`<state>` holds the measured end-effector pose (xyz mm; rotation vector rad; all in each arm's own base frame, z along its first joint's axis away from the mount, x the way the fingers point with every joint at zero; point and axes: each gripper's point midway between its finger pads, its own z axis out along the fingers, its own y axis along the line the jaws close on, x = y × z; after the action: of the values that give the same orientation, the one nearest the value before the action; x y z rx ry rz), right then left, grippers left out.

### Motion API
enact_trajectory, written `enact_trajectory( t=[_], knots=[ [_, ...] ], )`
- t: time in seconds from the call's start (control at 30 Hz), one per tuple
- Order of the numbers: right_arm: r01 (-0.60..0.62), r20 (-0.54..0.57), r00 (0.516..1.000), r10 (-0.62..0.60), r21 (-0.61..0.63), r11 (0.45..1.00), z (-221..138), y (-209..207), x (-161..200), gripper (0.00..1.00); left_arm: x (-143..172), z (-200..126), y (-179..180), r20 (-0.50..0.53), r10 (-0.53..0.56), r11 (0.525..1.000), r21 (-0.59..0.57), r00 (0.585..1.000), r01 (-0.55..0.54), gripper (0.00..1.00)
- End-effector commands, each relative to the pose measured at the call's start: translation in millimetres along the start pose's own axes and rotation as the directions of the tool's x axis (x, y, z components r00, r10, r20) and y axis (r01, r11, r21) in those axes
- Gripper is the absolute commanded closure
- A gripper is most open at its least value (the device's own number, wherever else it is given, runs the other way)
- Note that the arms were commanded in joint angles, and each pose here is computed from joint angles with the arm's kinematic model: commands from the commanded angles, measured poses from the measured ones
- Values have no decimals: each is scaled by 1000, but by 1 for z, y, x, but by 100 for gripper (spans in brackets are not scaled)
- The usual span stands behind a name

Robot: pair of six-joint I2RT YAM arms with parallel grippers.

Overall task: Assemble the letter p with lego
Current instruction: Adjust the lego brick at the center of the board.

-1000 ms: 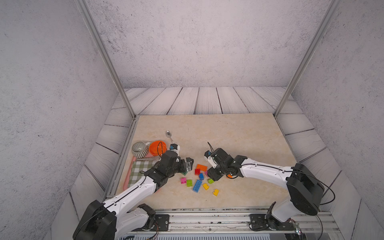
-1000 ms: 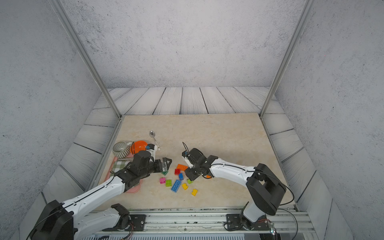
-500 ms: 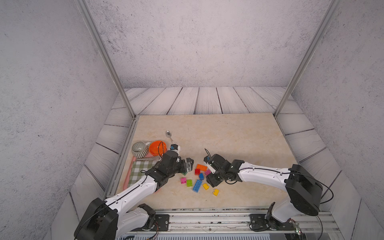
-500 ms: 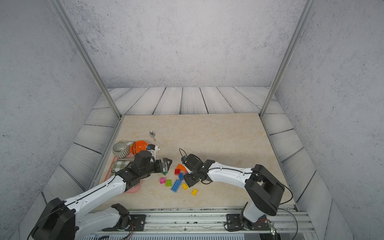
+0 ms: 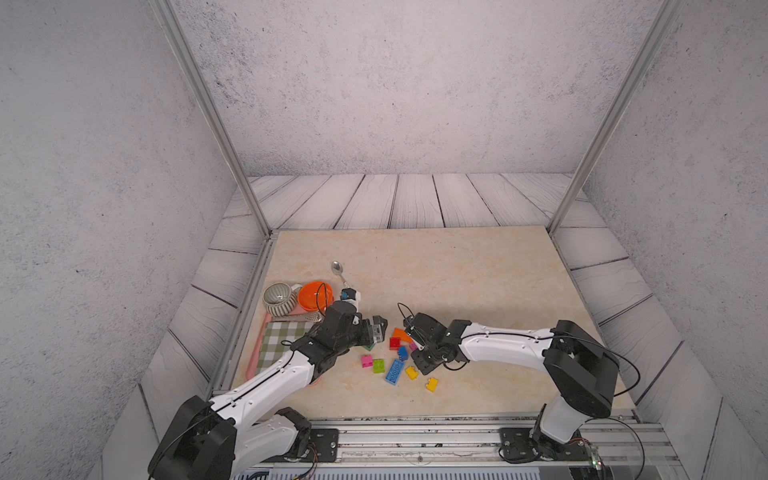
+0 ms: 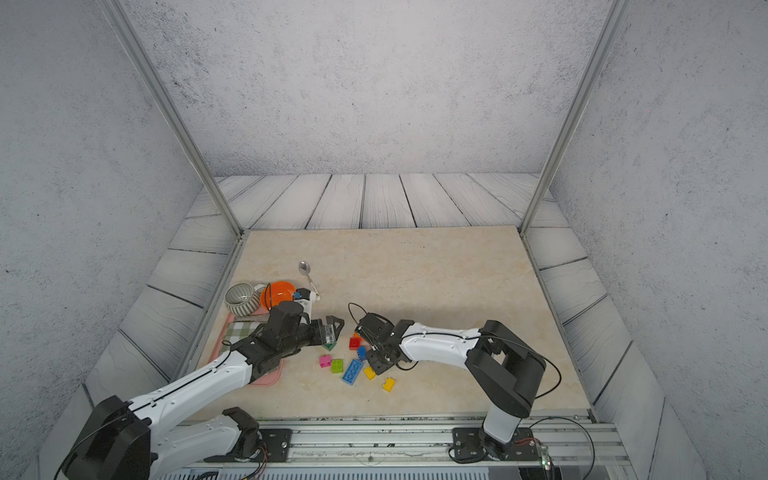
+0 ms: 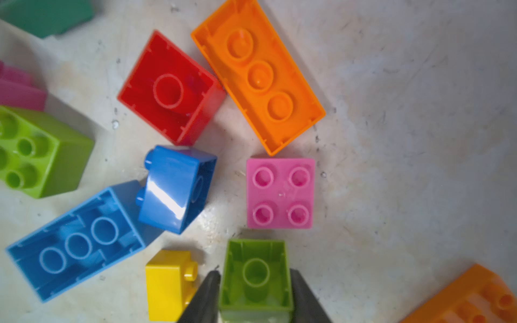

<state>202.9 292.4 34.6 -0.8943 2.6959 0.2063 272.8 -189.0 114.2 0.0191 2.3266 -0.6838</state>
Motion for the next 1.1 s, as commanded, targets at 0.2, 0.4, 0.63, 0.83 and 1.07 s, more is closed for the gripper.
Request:
enact_trajectory(
  t=[0.2, 0.4, 0.63, 0.83, 1.07],
  knots=[
    [50, -268, 963, -27, 80, 996, -56, -14, 33, 75, -11, 1, 13, 31, 55, 994, -92, 998, -52, 1],
    [108, -551, 834, -8, 149, 983, -84, -30, 68, 76, -13, -3, 16, 43, 64, 992, -114, 997, -58, 1],
    [162, -721, 693, 19, 182, 970, -73, -36, 82, 80, -12, -6, 15, 45, 59, 993, -104, 997, -54, 1],
    [154, -762, 648, -5, 125, 980, -45, -29, 79, 76, -14, -11, 15, 61, 56, 993, -102, 997, -50, 2],
    [146, -776, 631, -20, 94, 985, -7, -36, 69, 71, -17, -18, 15, 83, 57, 994, -102, 995, -49, 2]
  ],
)
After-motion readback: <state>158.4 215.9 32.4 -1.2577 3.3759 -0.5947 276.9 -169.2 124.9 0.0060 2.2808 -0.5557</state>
